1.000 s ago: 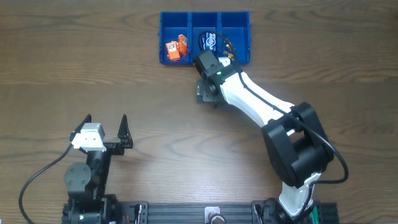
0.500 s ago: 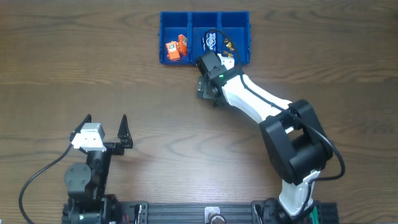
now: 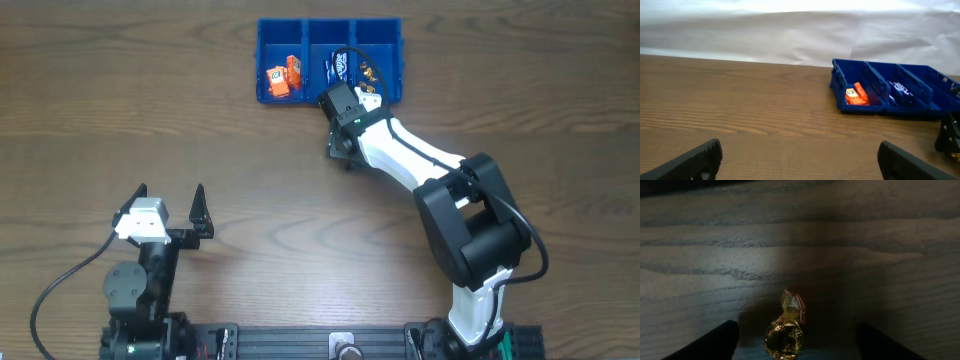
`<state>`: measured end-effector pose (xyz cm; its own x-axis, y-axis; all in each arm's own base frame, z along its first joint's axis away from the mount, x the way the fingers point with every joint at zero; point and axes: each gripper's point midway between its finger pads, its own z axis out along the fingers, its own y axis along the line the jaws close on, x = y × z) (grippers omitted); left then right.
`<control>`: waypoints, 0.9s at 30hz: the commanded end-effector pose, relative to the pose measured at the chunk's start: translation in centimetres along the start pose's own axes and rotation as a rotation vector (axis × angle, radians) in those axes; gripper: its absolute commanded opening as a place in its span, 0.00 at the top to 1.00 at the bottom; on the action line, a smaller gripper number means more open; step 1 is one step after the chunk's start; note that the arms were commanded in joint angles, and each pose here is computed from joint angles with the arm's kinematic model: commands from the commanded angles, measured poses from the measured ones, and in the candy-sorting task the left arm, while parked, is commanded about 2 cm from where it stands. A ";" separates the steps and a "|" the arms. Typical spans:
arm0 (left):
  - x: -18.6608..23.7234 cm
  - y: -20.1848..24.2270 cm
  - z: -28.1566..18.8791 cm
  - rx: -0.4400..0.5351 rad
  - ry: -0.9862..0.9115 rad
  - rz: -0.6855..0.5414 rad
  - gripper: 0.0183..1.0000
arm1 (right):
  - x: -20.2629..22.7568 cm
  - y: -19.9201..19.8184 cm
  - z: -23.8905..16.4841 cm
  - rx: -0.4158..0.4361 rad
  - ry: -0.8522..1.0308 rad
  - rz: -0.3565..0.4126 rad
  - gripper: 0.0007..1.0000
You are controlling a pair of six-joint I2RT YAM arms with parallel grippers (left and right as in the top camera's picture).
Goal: Sort Candies Into Trays
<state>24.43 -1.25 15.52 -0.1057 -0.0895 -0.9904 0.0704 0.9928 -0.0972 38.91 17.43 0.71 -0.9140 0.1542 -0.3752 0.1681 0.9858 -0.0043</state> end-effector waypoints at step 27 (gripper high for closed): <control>1.6 -0.1 0.1 0.013 0.047 0.009 0.00 | 0.8 -0.2 1.4 0.002 0.033 0.006 0.70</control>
<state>24.43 -1.24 15.52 -0.1057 -0.0895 -0.9904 0.0701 0.9928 -0.0972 38.87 17.66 0.23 -0.9174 0.1565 -0.3660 0.1664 0.9860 0.0044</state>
